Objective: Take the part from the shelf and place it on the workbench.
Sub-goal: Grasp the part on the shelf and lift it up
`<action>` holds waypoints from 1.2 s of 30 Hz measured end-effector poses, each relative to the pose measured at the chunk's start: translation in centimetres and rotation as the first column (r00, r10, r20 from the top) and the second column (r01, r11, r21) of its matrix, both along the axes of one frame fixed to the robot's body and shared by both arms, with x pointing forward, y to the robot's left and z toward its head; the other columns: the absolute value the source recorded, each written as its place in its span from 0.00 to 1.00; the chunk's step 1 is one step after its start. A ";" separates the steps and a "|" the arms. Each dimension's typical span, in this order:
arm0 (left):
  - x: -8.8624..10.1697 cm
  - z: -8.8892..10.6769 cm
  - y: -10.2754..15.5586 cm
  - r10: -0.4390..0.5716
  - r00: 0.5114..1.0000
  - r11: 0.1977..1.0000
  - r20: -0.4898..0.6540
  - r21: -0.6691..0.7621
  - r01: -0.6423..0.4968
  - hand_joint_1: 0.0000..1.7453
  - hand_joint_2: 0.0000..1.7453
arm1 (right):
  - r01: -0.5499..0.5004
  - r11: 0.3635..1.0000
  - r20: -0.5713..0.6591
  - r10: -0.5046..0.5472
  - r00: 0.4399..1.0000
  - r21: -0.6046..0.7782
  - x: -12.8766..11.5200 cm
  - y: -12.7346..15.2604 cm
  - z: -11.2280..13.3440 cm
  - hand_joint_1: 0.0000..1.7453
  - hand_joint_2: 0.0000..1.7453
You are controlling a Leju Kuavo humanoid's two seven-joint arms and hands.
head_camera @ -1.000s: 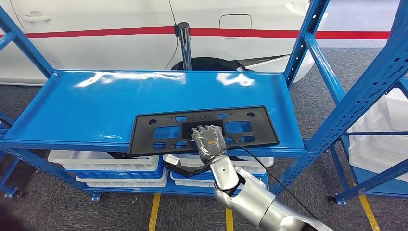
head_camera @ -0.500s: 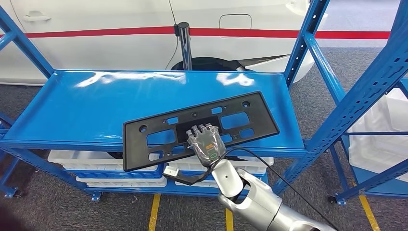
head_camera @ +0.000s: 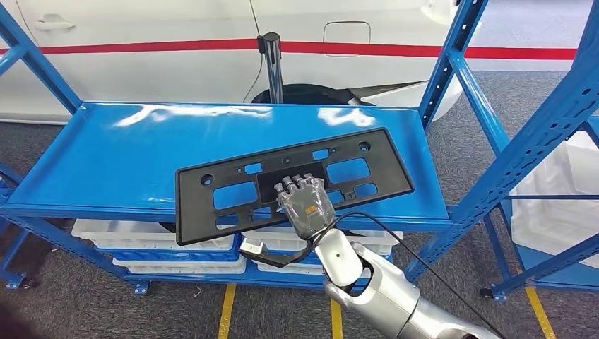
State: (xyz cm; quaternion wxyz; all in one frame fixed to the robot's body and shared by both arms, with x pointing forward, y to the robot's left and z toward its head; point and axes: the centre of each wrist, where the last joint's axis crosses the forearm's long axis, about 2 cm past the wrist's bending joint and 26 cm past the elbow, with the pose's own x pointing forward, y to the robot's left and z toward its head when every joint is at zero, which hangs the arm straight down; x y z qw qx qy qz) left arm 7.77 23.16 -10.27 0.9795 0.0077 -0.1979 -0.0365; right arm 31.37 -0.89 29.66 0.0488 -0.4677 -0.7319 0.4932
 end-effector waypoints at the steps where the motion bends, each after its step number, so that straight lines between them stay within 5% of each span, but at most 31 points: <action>1: 0.0 0.0 0.0 0.000 1.000 1.000 0.000 0.000 0.000 0.00 1.00 | 0.000 1.000 -0.002 0.000 1.000 0.001 0.0 -0.1 0.0 1.00 1.00; 36: 0.3 0.1 -0.1 -0.025 1.000 1.000 -0.003 0.000 0.025 0.00 1.00 | 0.029 0.999 -0.072 -0.028 0.997 0.021 0.4 -1.2 -0.9 1.00 1.00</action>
